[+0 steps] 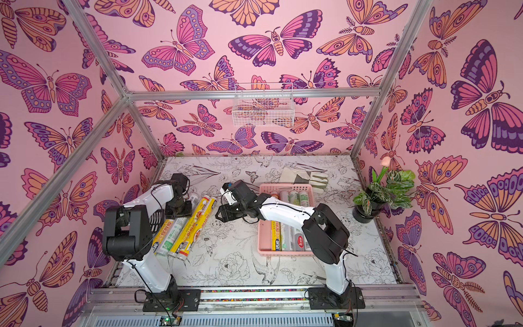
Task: Put the plastic wrap into the basket
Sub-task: Pick up the plastic wrap from the center of the board.
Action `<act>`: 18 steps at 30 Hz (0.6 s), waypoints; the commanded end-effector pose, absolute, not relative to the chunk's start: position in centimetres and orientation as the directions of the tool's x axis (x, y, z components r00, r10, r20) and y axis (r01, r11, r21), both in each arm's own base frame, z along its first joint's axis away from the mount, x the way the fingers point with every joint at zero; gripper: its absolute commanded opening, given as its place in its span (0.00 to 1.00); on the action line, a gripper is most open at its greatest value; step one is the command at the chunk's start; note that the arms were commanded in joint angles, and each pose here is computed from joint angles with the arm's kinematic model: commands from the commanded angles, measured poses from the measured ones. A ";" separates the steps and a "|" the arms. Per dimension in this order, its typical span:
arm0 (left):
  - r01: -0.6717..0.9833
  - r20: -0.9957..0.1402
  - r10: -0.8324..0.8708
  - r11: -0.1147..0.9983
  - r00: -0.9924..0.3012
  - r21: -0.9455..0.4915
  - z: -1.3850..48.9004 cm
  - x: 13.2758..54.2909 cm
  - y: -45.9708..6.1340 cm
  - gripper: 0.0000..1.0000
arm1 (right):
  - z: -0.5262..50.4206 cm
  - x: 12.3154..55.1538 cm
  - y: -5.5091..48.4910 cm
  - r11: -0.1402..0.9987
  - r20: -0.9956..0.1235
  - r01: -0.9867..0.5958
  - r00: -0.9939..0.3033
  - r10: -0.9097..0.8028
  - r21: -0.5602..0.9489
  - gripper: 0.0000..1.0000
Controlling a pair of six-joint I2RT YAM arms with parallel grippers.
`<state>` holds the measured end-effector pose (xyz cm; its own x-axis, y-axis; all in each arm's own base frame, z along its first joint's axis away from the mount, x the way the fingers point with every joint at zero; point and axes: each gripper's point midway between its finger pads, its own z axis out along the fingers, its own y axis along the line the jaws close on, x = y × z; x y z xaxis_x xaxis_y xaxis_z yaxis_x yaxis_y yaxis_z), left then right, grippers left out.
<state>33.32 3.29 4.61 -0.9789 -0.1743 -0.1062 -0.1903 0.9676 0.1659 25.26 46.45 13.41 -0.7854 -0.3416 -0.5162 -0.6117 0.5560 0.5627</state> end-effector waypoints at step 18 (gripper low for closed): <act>-0.185 -0.010 -0.185 0.980 -0.983 0.073 1.7 33.2 0.5 0.69 | 14.3 25.1 46.3 0.546 -0.533 -0.626 -0.774 -0.343 0.557 0.60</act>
<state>33.37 1.56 2.20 -0.9819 -0.1861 -0.0347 -0.1888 0.9761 0.1073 25.26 46.44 13.41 -0.7854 -0.3415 -0.5163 -0.6117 0.5563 0.5625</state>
